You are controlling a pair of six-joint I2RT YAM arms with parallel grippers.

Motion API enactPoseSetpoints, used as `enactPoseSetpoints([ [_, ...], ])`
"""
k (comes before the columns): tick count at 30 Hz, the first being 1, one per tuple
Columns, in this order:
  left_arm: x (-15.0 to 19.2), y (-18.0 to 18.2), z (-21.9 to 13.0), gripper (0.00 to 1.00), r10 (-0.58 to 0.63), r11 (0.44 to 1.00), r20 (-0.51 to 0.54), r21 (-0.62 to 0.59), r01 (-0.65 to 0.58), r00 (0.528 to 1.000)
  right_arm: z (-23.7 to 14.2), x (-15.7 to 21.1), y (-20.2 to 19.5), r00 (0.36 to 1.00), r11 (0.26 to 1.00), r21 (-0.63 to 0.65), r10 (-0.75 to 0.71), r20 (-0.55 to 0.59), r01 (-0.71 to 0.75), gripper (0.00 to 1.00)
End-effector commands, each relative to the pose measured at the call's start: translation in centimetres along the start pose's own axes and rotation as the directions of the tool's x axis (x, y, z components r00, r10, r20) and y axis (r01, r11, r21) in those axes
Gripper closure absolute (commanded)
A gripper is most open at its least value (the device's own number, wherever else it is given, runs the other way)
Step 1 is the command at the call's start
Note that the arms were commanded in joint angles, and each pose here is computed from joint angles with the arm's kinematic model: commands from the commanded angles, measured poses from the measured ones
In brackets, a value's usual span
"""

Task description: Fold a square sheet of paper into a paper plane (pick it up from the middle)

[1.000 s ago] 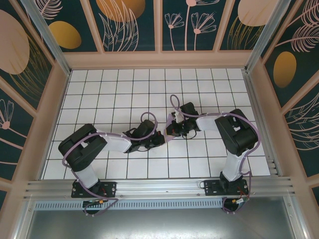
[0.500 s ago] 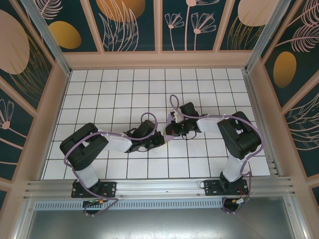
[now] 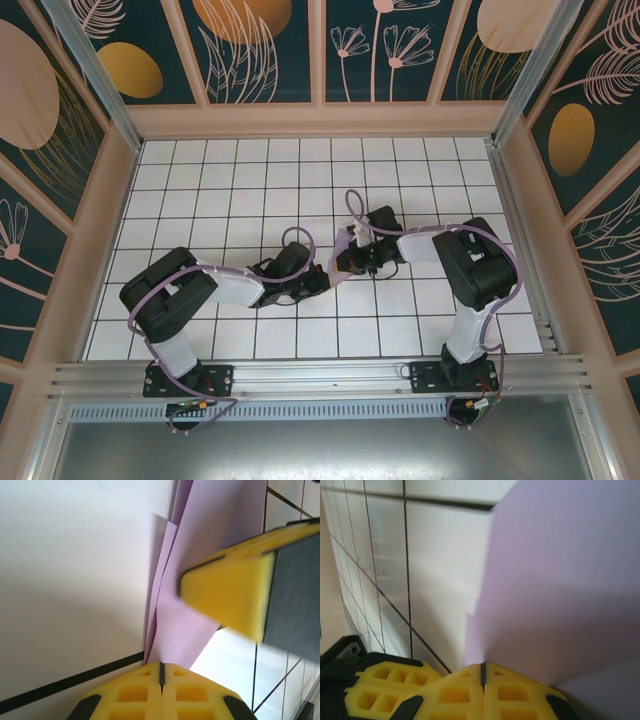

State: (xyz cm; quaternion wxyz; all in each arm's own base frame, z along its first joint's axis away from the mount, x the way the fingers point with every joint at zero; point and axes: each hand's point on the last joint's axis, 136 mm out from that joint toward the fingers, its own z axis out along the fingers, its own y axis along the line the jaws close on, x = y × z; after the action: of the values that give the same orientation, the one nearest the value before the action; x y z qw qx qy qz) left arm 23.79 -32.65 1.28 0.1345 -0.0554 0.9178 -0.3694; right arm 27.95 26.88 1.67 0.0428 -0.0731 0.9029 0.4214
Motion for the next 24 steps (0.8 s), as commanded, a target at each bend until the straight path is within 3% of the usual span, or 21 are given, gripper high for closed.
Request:
enactPoseSetpoints([
  [1, 3.1, 6.0, -0.3, 1.00, -0.068, 0.981, -0.074, -0.186, 0.053, 0.995, -1.7, -3.7, -4.4, 0.991, 0.991, 0.117, 0.057, 0.120, -0.071, 1.00],
  [10, 3.2, 6.3, -0.4, 1.00, -0.070, 0.982, -0.069, -0.183, 0.056, 0.995, -6.0, -9.9, -9.4, 0.948, 0.963, 0.188, 0.136, 0.287, -0.195, 1.00],
  [14, 3.0, 5.6, -0.4, 1.00, -0.057, 0.987, -0.070, -0.155, 0.046, 0.996, -7.7, -11.7, -8.2, 0.938, 0.974, 0.152, 0.107, 0.329, -0.165, 1.00],
  [19, 1.2, 2.7, -0.6, 1.00, 0.016, 0.995, -0.029, -0.096, -0.019, 0.999, -7.1, -11.1, -5.6, 0.955, 0.987, 0.124, 0.060, 0.291, -0.100, 1.00],
  [24, -2.0, -2.0, -2.3, 0.97, 0.097, 0.995, 0.080, -0.010, -0.096, 0.992, -4.4, -8.0, -5.4, 0.977, 0.986, 0.136, 0.062, 0.204, -0.091, 1.00],
])
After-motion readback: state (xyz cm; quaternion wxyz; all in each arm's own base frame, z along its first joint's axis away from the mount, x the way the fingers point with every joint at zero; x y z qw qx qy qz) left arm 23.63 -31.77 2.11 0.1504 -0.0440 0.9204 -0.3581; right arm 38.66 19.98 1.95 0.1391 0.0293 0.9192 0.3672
